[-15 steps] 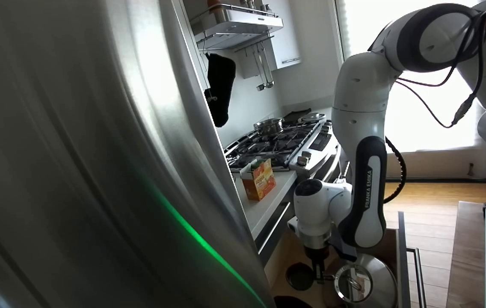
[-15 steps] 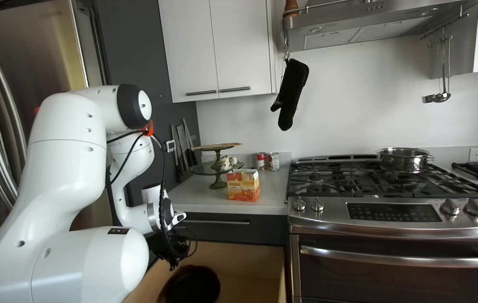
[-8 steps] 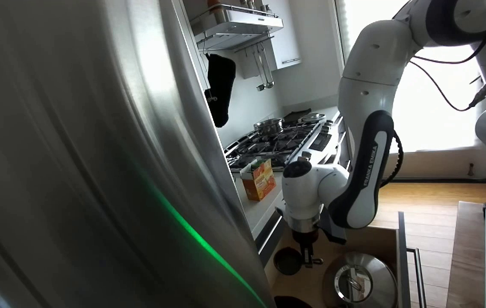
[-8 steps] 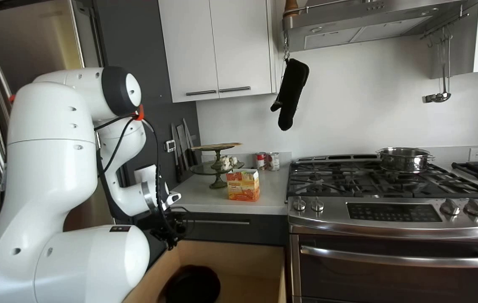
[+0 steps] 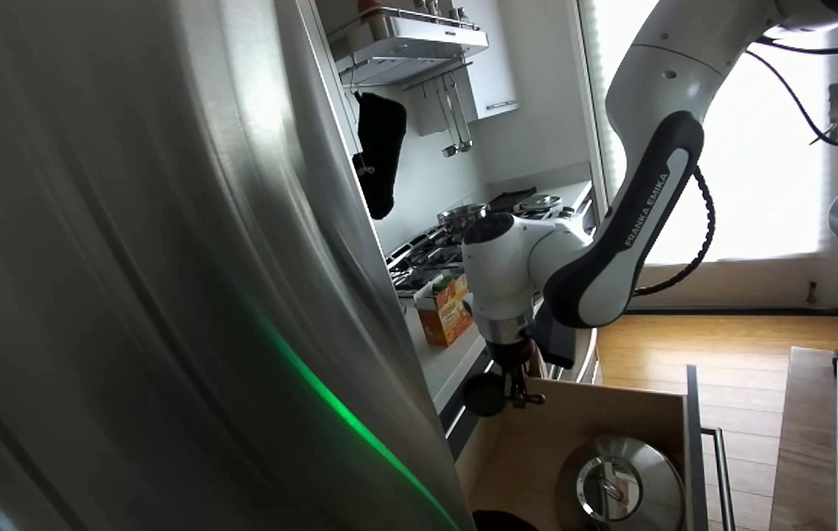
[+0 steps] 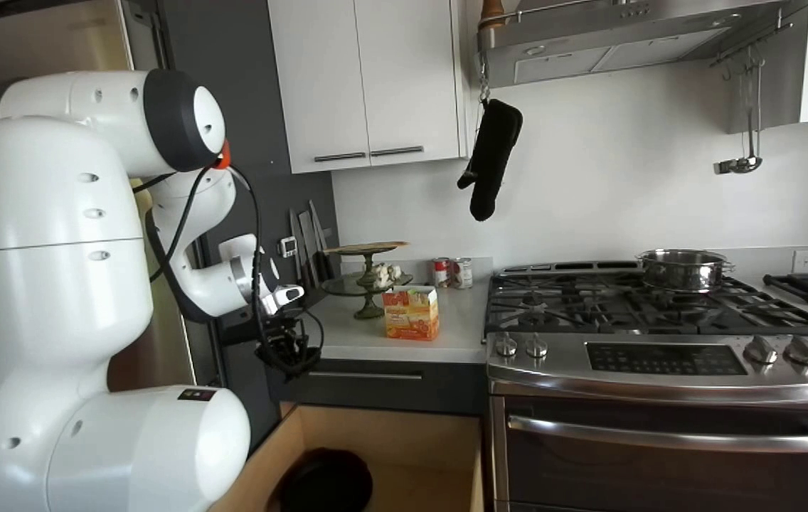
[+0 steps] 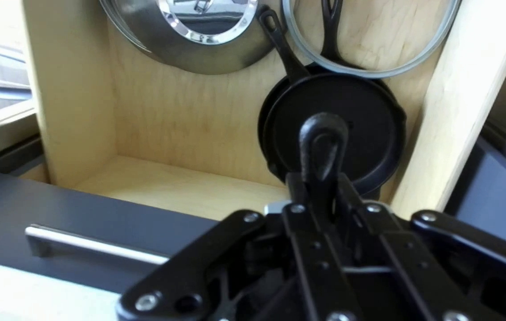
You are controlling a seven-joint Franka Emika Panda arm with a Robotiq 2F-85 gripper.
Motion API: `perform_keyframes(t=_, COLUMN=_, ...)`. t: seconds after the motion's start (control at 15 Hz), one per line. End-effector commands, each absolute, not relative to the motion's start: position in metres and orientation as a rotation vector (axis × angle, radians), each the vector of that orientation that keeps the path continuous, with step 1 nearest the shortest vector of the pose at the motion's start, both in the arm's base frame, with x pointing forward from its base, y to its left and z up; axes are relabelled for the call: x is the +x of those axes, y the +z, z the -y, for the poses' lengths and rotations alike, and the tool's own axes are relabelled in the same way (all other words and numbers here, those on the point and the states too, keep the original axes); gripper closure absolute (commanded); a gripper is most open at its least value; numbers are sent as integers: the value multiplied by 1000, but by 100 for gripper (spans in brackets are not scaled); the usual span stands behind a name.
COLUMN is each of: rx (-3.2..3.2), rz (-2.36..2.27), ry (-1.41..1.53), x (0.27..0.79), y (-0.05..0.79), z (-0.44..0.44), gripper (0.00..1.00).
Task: Pick up the black measuring spoon from the open drawer and put it on the kitchen counter
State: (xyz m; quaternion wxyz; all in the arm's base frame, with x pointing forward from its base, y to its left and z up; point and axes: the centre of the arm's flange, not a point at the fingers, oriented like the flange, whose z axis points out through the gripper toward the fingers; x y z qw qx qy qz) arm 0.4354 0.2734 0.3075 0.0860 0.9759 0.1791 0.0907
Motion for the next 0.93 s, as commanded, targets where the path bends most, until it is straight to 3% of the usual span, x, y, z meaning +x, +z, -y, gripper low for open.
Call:
perform_keyframes(t=0.0, rx=2908, rz=-516, ry=282, x=438, y=314, z=-271, gripper=81)
perform_keyframes(t=0.4, rx=2905, rz=-537, ry=254, x=435, y=304, z=-275, gripper=81)
perform_keyframes(t=0.47, rx=2882, rz=-502, ry=267, x=446, y=304, z=-275, gripper=95)
perform_keyframes(t=0.87, rx=2909, rz=-396, ry=299, x=503, y=344, z=-269, gripper=95)
